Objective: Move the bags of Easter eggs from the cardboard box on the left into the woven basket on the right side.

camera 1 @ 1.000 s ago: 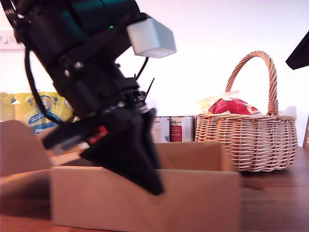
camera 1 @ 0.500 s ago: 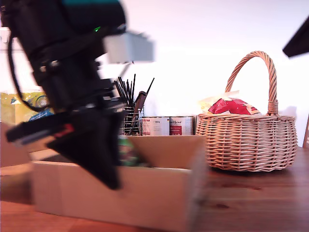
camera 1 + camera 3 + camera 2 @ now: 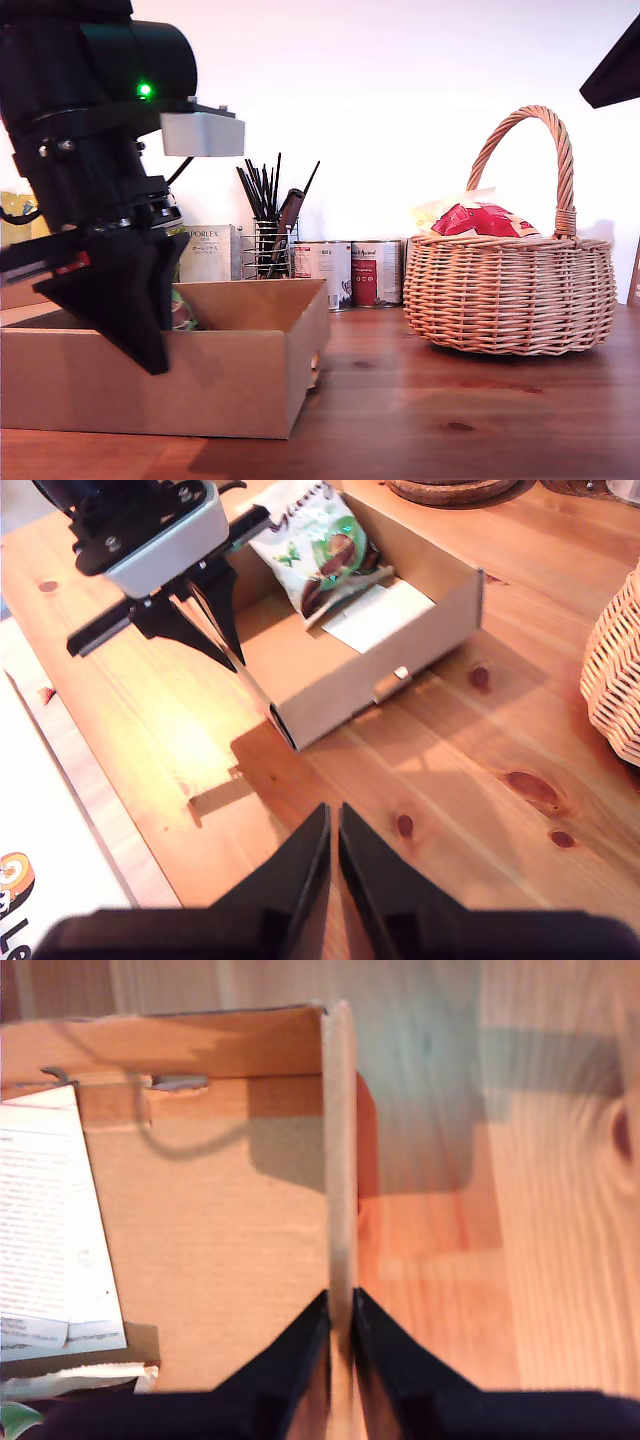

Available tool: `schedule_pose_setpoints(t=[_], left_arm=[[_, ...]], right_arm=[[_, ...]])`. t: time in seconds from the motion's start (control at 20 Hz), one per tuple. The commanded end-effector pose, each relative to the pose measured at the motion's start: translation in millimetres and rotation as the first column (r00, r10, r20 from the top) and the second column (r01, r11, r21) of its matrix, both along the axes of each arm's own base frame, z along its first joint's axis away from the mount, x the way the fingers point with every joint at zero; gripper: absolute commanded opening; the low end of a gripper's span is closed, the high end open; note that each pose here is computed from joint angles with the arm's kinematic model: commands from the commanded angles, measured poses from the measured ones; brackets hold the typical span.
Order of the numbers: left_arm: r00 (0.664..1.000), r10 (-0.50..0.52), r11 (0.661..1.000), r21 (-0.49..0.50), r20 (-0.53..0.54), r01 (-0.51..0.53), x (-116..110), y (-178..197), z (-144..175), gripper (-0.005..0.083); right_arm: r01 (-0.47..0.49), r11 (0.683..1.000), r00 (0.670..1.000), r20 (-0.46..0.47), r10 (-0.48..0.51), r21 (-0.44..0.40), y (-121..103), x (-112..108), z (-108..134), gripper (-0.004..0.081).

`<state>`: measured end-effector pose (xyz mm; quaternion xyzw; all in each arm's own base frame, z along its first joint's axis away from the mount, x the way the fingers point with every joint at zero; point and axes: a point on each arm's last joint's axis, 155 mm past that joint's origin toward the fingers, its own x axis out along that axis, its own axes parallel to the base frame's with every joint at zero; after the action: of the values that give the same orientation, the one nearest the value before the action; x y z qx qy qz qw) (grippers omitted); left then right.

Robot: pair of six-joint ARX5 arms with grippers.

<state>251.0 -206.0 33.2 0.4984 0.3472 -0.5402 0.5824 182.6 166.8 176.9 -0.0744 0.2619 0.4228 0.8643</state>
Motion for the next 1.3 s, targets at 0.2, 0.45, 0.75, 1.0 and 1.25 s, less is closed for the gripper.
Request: schedule_pose_setpoints(t=[0.2,0.45,0.75,1.0,1.25], left_arm=[[0.994,0.051,0.993,0.111,-0.100,-0.040,-21.3,26.9,-34.9,0.0470],[0.994,0.110,0.992,0.070,-0.025,-0.108,3.5,12.7,-7.9,0.0534],[0.992,0.124,0.992,-0.021,0.017,-0.124,18.5,-19.3,28.4,0.0534],[0.993,0.113,0.993,-0.030,-0.033,-0.114,8.2,-21.1,27.0,0.0529],[0.993,0.111,0.993,-0.040,-0.025,-0.112,8.4,-22.1,30.8,0.0484]], right_arm=[[-0.027,0.999,1.000,0.004,0.027,0.021,4.6,-3.5,6.0,-0.0013],[-0.026,0.999,1.000,-0.001,0.026,0.019,4.2,-4.1,4.9,-0.0013],[0.018,1.000,0.999,0.036,-0.018,0.002,-1.2,5.7,8.7,-0.0013],[0.086,0.996,0.992,0.093,-0.084,-0.015,-10.0,19.6,18.4,-0.0013],[0.233,0.972,0.953,0.208,-0.222,-0.029,-30.3,46.4,41.8,0.0057]])
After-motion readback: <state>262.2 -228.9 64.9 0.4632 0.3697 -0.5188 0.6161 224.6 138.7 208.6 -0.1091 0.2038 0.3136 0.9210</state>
